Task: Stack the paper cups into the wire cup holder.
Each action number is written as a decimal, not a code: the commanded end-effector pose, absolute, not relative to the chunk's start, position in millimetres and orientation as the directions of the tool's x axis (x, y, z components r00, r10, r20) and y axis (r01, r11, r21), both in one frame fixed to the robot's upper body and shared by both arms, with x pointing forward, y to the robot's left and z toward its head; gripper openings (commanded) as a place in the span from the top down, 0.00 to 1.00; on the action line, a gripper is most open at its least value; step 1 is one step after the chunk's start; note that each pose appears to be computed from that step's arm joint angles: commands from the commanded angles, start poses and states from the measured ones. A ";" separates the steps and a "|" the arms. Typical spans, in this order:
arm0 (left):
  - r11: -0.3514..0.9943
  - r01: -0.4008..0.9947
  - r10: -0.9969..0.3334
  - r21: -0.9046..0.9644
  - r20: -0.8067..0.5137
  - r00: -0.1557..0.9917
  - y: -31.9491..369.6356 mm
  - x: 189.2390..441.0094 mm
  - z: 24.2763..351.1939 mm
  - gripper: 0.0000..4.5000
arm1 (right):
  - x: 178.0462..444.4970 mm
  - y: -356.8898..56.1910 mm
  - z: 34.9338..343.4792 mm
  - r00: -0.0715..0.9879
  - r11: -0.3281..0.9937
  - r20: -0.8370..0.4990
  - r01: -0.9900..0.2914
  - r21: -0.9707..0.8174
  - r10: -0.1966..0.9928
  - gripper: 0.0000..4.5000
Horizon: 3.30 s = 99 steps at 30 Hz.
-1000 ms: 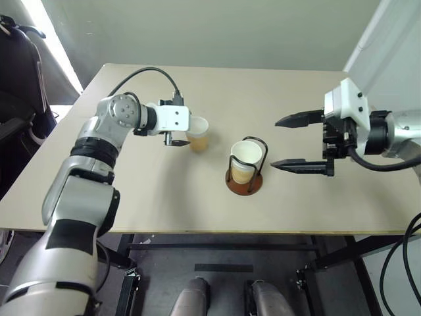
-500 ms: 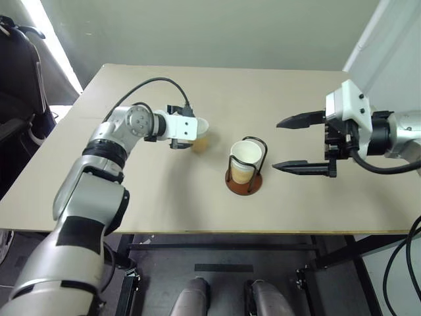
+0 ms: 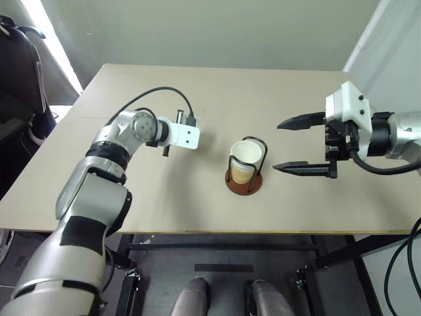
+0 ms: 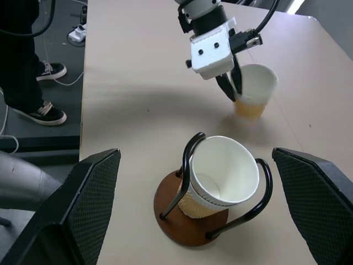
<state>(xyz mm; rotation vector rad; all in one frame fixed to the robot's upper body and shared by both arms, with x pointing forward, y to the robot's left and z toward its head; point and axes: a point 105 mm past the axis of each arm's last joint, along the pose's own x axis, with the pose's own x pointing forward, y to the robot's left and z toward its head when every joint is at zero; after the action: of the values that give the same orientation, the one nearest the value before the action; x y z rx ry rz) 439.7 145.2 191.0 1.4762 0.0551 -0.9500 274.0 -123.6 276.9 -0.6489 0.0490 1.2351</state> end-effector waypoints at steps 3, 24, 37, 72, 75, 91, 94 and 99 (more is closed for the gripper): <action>-0.132 0.526 -0.563 0.840 -0.500 0.658 139.1 438.9 230.1 1.00 | 270.8 -127.5 287.3 0.367 0.175 -0.362 -0.868 -0.465 0.857 0.00; -0.006 0.610 -0.910 0.792 -0.257 0.324 55.6 392.2 338.3 1.00 | 280.7 -166.4 282.0 0.445 0.276 -0.430 -0.874 -0.401 0.785 0.00; -0.190 0.776 -0.917 0.601 -0.392 0.079 61.7 341.5 342.5 1.00 | 275.8 -162.5 293.5 0.438 0.302 -0.373 -0.878 -0.371 0.818 0.00; -0.269 0.831 -0.872 0.487 -0.490 0.005 50.2 353.8 297.9 1.00 | 272.6 -156.3 276.9 0.463 0.331 -0.366 -0.869 -0.369 0.808 0.00; -0.269 0.831 -0.874 0.487 -0.485 0.001 48.3 353.8 297.0 1.00 | 272.0 -156.0 276.7 0.464 0.332 -0.366 -0.868 -0.370 0.806 0.00; -0.309 0.839 -0.866 0.448 -0.498 -0.053 40.4 345.5 290.9 1.00 | 271.2 -158.3 274.0 0.476 0.345 -0.365 -0.863 -0.369 0.800 0.00; -0.311 0.841 -0.864 0.442 -0.500 -0.057 40.3 345.3 288.2 1.00 | 270.8 -158.4 273.8 0.476 0.346 -0.364 -0.863 -0.367 0.801 0.00; -0.313 0.845 -0.869 0.434 -0.490 -0.070 37.4 344.1 285.3 1.00 | 270.4 -158.2 273.4 0.474 0.345 -0.365 -0.864 -0.367 0.801 0.00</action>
<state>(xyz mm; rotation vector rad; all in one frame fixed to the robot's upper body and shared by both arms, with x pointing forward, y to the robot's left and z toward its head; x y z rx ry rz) 352.7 40.7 276.9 0.7980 0.0011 -1.6609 274.9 -157.9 259.2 -0.5285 0.1877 1.1004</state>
